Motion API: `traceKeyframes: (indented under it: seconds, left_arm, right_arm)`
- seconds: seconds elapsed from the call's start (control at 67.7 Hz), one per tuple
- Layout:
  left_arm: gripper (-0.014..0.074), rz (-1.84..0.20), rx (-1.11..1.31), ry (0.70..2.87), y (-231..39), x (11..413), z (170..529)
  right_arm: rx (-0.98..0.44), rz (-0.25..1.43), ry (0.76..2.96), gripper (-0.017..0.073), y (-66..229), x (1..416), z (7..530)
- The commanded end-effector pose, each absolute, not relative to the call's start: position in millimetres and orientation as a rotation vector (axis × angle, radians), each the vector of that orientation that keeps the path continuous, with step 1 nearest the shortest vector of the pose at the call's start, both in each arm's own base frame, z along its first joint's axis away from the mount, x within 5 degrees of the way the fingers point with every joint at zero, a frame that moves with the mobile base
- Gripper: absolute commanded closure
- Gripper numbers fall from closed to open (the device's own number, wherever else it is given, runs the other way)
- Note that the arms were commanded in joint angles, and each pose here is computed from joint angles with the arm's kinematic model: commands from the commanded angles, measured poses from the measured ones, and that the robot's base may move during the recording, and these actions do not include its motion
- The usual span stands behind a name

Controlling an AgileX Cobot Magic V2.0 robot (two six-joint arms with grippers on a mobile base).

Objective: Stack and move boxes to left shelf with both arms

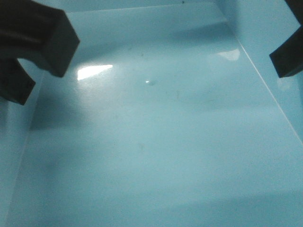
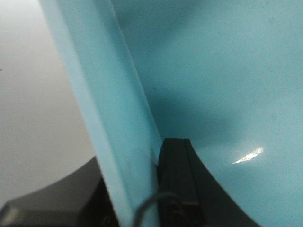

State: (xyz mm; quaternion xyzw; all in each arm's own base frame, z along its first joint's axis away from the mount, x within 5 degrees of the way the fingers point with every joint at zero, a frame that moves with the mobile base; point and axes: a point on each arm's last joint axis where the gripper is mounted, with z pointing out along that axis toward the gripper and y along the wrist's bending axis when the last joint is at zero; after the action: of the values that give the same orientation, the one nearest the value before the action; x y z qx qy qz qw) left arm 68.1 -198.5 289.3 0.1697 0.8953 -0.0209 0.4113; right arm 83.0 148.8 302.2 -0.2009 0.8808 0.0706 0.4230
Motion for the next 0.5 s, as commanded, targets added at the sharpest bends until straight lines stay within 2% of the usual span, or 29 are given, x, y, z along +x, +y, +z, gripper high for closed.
traceKeyframes:
  seconds: [0.0,0.488]
  left_arm:
    - [0.0596,-0.149,0.540,2.093,-207.5,68.9,309.6]
    - [0.0596,-0.153,0.542,2.093,-207.7,68.8,309.6]
  right_arm:
    - [-0.609,0.317,1.983,0.0522,161.2,84.2,330.6]
    - [-0.609,0.316,1.983,0.0522,161.1,84.2,330.6]
